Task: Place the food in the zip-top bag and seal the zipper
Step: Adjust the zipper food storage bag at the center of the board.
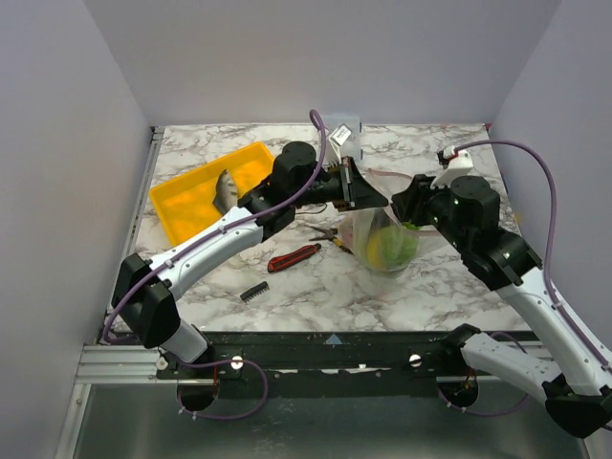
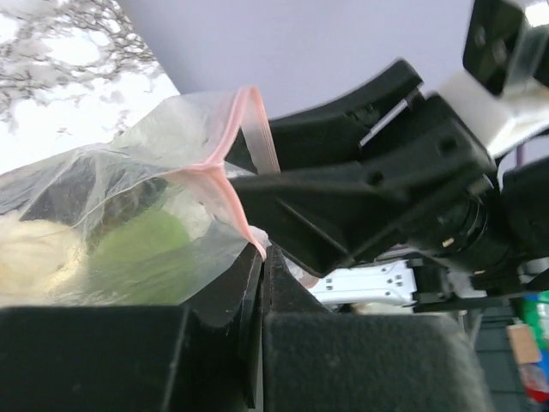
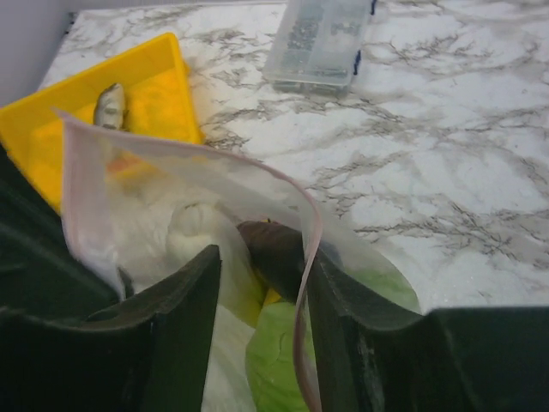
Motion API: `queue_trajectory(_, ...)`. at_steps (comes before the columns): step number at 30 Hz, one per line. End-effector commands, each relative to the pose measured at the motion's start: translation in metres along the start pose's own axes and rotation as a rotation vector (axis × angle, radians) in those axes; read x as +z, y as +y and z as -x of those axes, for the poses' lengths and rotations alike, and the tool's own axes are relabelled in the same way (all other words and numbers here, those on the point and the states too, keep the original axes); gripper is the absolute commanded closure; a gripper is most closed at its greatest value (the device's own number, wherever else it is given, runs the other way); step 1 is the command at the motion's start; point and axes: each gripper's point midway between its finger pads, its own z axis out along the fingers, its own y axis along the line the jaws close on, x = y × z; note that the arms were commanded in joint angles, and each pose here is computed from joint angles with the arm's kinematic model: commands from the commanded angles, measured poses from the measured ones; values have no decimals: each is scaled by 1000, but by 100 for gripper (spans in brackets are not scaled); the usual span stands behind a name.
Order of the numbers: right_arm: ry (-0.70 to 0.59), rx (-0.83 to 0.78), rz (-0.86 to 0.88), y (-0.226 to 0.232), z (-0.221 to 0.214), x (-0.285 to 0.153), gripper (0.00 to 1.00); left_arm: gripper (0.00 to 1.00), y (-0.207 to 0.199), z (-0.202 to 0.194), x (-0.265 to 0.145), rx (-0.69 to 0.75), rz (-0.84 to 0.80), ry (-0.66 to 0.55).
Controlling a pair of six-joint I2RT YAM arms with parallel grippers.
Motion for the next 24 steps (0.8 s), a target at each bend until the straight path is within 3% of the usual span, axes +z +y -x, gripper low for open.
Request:
queue_trajectory(1, -147, 27, 171, 27, 29, -24, 45, 100, -33, 22, -6, -113, -180, -27)
queue_trajectory(3, -166, 50, 192, 29, 34, -32, 25, 100, -29, 25, -9, -143, -195, -33)
queue_trajectory(5, -170, 41, 266, 41, 38, -41, 15, 100, -24, 27, -12, -151, -189, -36)
queue_trajectory(10, -82, -13, 311, 46, 26, -55, 8, 100, -17, 35, -22, -131, -180, -58)
queue_trajectory(15, 51, -138, 260, 32, 10, -66, 9, 100, -14, 32, -30, -112, -182, -37)
queue_trajectory(21, 12, -212, 43, -11, 22, -71, 9, 100, -16, 20, -39, -122, -219, -25)
queue_trajectory(24, -26, -81, -2, -14, 23, -68, 13, 100, -17, 14, -48, -130, -222, -44)
